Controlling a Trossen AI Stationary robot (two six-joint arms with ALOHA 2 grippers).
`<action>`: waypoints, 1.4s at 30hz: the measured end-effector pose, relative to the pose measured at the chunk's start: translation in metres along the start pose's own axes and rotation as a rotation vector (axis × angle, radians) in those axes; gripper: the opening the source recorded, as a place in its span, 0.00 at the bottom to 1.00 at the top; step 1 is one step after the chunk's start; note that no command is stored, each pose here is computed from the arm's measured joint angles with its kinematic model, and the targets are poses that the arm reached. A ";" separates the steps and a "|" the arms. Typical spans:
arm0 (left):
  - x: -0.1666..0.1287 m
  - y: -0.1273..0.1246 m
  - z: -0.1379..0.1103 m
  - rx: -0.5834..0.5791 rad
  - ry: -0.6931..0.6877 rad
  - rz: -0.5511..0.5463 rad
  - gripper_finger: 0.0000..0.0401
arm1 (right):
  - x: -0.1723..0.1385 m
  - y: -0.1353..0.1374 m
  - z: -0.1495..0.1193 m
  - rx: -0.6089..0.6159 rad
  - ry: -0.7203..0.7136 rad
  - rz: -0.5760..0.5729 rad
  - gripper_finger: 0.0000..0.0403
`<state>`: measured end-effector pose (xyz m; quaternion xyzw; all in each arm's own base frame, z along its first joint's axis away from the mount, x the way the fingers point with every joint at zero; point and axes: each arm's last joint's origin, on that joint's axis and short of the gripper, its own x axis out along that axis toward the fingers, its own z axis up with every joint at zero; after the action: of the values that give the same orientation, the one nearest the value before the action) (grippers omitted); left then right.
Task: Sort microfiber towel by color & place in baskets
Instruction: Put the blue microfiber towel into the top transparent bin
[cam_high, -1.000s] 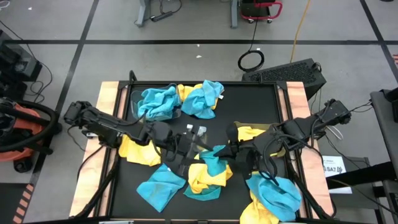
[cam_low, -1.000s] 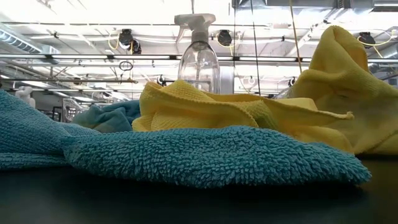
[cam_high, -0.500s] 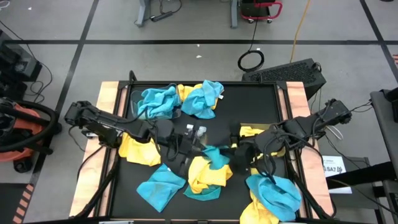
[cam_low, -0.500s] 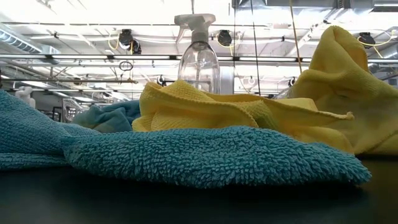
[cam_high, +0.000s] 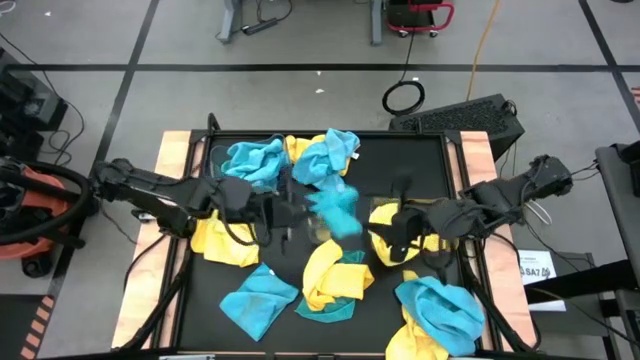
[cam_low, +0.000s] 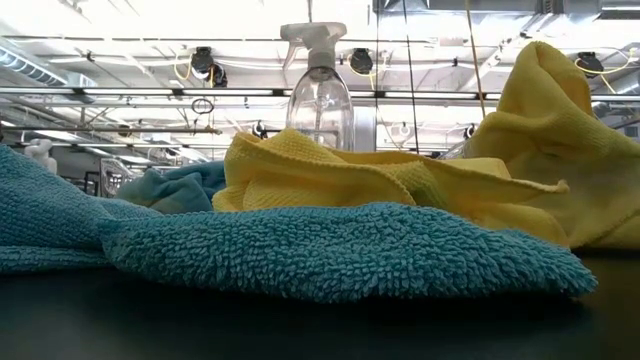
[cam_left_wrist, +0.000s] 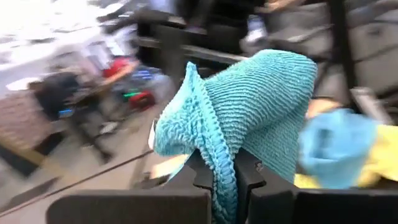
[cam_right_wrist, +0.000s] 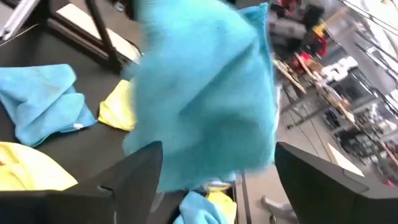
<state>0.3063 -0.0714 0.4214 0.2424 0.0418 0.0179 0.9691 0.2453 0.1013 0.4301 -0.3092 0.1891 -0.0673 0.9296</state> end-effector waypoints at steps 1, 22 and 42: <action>-0.005 0.005 0.004 0.009 0.006 0.044 0.03 | -0.002 -0.002 -0.001 0.011 0.009 -0.007 0.76; -0.059 0.083 -0.068 -0.035 0.741 0.583 0.03 | -0.020 0.001 -0.028 0.130 0.204 0.067 0.76; -0.082 0.106 -0.230 -0.374 1.204 0.628 0.03 | -0.037 0.020 -0.026 0.177 0.214 0.143 0.76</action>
<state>0.2029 0.1255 0.2752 0.0201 0.4950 0.4346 0.7521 0.2010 0.1114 0.4103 -0.2026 0.3020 -0.0500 0.9302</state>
